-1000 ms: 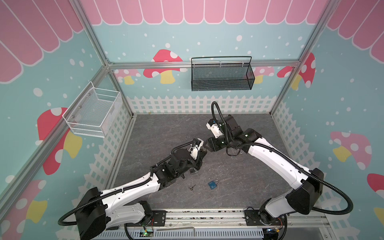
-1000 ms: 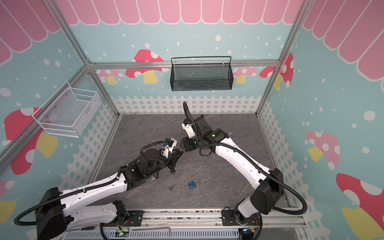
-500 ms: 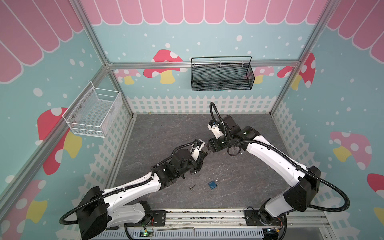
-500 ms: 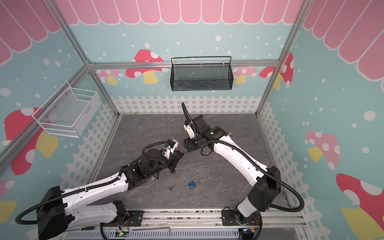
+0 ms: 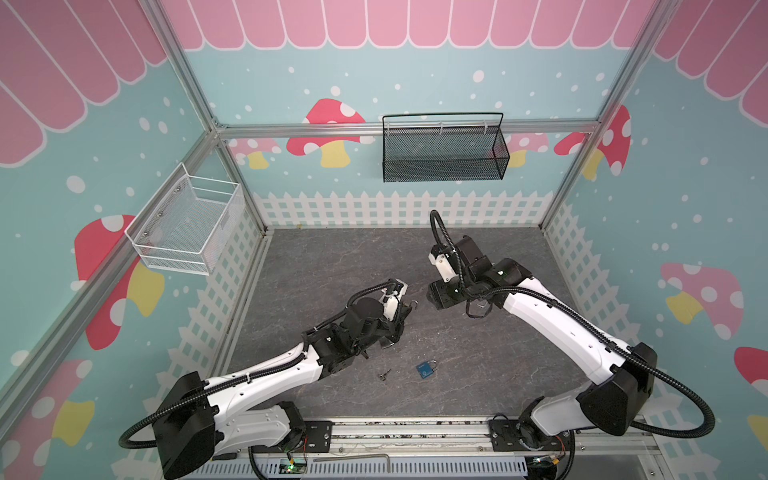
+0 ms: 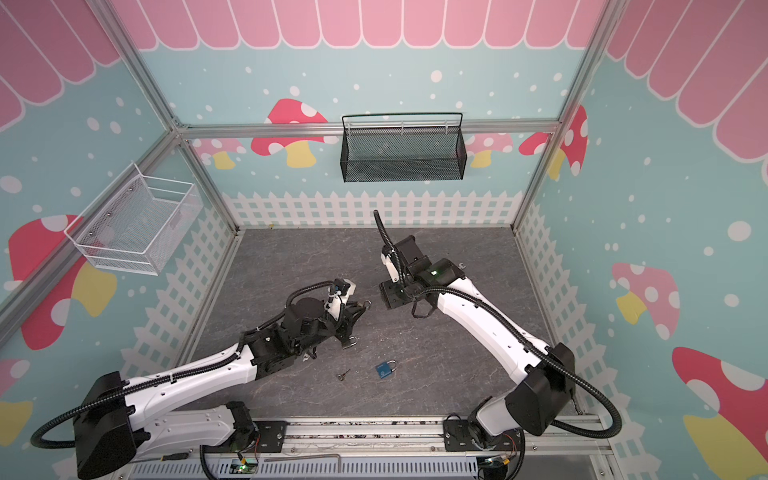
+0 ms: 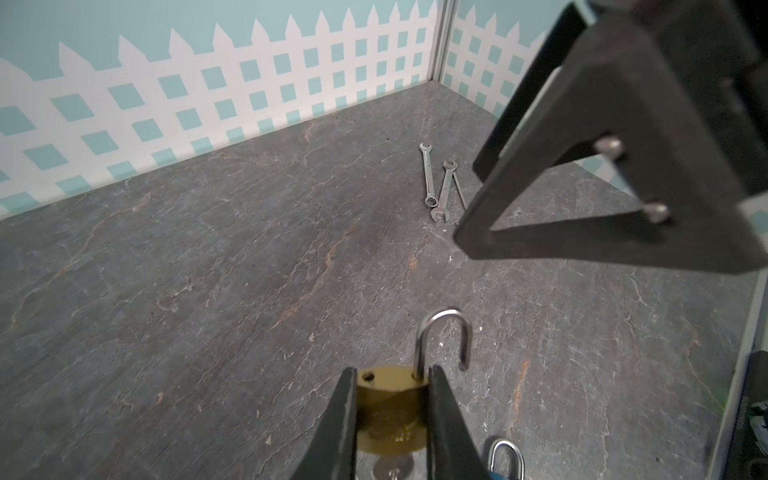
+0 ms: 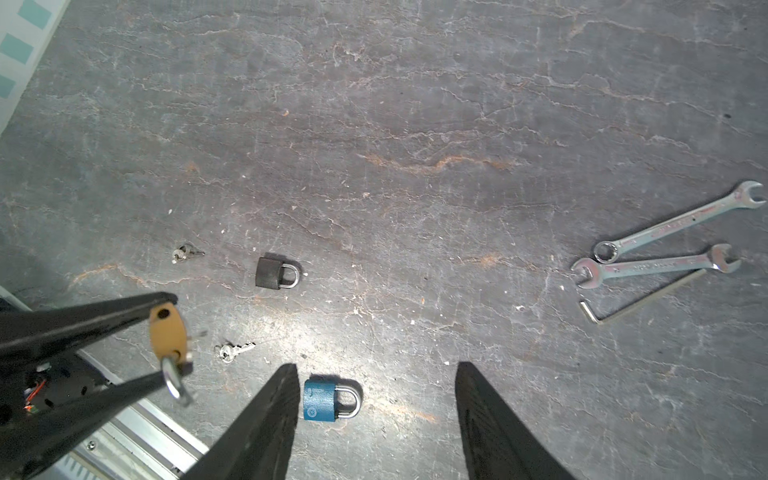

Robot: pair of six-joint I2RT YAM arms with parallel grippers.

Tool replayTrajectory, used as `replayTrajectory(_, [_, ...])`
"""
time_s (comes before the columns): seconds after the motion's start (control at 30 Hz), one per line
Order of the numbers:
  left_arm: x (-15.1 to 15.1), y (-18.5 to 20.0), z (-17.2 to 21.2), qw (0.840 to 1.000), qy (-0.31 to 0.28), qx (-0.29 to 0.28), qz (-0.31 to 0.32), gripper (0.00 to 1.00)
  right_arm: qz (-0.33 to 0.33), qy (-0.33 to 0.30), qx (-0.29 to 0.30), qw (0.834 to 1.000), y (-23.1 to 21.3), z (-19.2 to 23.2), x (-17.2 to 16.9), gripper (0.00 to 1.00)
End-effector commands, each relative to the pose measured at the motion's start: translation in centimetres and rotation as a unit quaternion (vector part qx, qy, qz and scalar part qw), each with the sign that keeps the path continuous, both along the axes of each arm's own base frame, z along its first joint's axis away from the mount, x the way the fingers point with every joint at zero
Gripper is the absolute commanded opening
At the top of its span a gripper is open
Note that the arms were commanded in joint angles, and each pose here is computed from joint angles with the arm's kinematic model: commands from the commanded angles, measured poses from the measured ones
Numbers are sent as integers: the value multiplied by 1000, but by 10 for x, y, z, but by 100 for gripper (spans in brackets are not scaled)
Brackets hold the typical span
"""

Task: Unlock with the key
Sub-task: 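Lower the opened brass padlock with the key toward the table with the left gripper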

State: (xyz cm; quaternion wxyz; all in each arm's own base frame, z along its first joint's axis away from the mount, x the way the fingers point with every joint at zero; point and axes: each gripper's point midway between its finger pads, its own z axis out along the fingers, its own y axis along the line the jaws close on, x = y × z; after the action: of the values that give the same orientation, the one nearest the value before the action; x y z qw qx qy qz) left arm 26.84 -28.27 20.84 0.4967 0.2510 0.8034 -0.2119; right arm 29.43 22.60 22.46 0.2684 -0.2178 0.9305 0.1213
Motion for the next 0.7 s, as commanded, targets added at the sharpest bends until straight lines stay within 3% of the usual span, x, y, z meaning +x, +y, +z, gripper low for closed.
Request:
replayTrajectory(0.0, [8,18,-9,998,44,21,50,0,-5,-15,15,1000,-4,3,-4,63])
replayTrajectory(0.13, [20,45,-31,983,138,17,118,0,-29,8,22,999,-7,-17,-9,63])
replayTrajectory(0.33, [43,79,-75,936,280,46,206,0,-30,67,131,989,19,-48,-30,62])
replayTrajectory(0.47, [56,94,-97,909,325,80,248,0,-49,76,141,986,16,-65,-34,62])
replayTrajectory(0.67, [71,107,-127,880,360,131,281,0,-14,71,196,978,31,-70,-41,62])
